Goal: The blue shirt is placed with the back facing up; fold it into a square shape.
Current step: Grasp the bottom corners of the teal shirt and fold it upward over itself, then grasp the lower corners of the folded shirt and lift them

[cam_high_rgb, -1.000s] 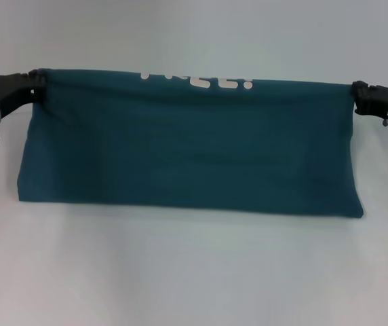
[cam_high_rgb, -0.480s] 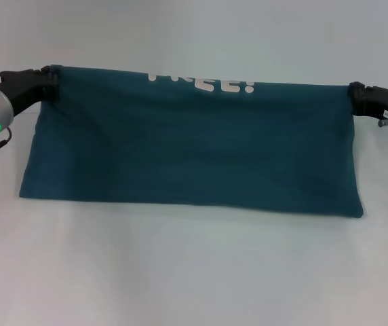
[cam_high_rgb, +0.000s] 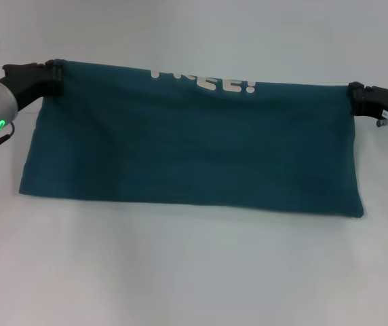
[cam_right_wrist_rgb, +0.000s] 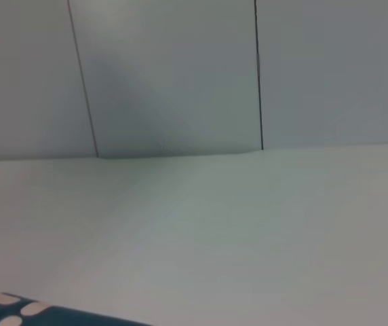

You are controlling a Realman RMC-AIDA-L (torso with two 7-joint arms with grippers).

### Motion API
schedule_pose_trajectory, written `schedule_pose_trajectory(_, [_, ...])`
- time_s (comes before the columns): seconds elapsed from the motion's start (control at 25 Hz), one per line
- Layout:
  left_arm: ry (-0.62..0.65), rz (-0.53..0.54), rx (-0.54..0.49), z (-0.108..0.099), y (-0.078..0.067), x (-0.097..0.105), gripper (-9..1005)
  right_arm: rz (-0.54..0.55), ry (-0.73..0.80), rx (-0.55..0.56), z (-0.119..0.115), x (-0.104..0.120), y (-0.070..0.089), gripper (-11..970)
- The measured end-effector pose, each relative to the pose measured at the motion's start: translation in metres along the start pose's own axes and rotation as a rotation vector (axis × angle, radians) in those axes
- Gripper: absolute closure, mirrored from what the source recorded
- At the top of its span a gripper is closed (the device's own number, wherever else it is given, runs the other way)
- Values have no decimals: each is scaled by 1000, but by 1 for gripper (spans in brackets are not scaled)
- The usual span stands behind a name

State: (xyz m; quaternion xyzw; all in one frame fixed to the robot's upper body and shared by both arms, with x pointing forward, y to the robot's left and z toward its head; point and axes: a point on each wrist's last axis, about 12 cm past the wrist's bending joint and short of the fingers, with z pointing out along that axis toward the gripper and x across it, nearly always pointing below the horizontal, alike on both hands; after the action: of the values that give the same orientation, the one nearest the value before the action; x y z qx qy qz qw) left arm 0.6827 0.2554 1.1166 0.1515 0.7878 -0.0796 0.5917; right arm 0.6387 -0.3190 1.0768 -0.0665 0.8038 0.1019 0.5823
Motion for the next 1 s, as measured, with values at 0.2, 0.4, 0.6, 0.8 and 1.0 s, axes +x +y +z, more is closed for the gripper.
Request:
schedule_pose_trajectory(0.2, [-27,64,-5,2,-10,2,894,-30,17,13,3,4,6,838])
schedule_pose_trajectory(0.4, [-40,32,-21,1,-8,2,850,8,-1,62,5,5,6,801])
schedule_pose_trajectory(0.6, [-35,-6,-70,-4,4,7,627,21,-12,77,4,5,3,708])
schedule_pose_trajectory(0.8, [-23,-65,-96,-12,13,16,484,41,-17,79,0,7,-2,519])
schedule_pose_trajectory(1.0, [-7,-196,-82,-26,21,27,345,127,-35,34,-16,11,-16,309])
